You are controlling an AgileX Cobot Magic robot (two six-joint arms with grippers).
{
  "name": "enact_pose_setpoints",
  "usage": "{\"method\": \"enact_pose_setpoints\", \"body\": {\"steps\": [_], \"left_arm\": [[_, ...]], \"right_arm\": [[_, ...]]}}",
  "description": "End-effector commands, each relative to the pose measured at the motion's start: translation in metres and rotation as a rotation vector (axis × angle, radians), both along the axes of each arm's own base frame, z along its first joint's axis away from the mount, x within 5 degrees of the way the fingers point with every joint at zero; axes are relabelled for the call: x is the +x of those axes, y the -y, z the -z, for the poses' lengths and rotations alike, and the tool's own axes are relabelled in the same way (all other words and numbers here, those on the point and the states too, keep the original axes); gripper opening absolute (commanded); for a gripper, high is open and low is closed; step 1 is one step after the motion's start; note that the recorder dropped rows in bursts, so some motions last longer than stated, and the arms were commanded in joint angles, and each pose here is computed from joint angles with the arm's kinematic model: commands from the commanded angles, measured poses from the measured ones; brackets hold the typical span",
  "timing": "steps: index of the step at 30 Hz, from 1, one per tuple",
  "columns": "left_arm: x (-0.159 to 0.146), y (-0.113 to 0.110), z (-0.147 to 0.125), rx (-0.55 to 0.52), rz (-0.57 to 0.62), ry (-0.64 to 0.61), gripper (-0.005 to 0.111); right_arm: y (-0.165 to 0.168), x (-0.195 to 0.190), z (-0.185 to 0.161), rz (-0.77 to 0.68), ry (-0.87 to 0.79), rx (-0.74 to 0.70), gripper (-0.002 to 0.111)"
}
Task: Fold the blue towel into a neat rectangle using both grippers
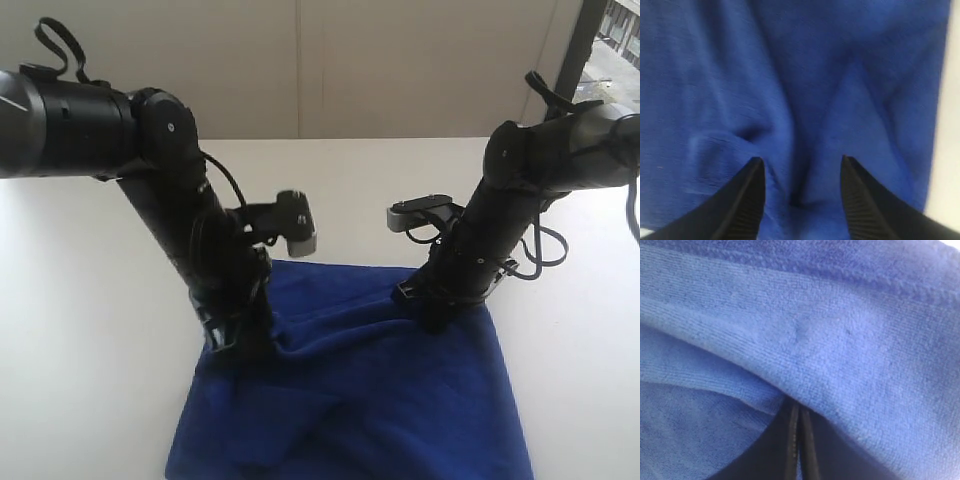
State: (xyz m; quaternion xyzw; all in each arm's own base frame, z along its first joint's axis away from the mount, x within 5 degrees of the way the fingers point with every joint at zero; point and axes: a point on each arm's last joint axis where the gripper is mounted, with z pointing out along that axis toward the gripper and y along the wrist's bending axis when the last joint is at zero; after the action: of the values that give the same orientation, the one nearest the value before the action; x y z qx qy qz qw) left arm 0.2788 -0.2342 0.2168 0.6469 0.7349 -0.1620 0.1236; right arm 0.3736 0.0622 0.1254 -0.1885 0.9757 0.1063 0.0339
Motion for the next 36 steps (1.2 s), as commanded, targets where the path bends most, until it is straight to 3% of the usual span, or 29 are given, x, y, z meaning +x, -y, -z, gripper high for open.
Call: {"method": "enact_pose_setpoints", "body": {"steps": [1, 9, 14, 21, 29, 32, 36], "left_arm": [[0.013, 0.004, -0.002, -0.072, -0.158, 0.083, 0.052], [0.031, 0.012, 0.042, -0.044, -0.235, 0.087, 0.052], [0.035, 0.010, 0.044, -0.020, -0.224, 0.135, 0.052], [0.035, -0.002, 0.048, 0.117, -0.258, 0.135, 0.049], [0.033, -0.003, 0.049, 0.128, -0.254, 0.114, 0.021], [0.033, -0.003, 0.047, 0.123, -0.255, 0.120, 0.000], [0.032, -0.004, 0.023, 0.068, -0.265, 0.185, 0.000]], "right_arm": [[0.011, -0.002, 0.021, -0.056, -0.023, -0.086, 0.000], [0.011, -0.001, 0.021, -0.053, -0.018, -0.084, 0.000], [0.011, -0.002, 0.021, -0.053, -0.020, -0.083, 0.000], [0.011, -0.002, 0.021, -0.053, -0.020, -0.083, 0.000], [0.010, -0.002, 0.021, -0.052, -0.020, -0.082, 0.000], [0.010, -0.002, 0.021, -0.052, -0.020, -0.082, 0.000], [0.010, -0.002, 0.021, -0.052, -0.020, -0.082, 0.000]]}}
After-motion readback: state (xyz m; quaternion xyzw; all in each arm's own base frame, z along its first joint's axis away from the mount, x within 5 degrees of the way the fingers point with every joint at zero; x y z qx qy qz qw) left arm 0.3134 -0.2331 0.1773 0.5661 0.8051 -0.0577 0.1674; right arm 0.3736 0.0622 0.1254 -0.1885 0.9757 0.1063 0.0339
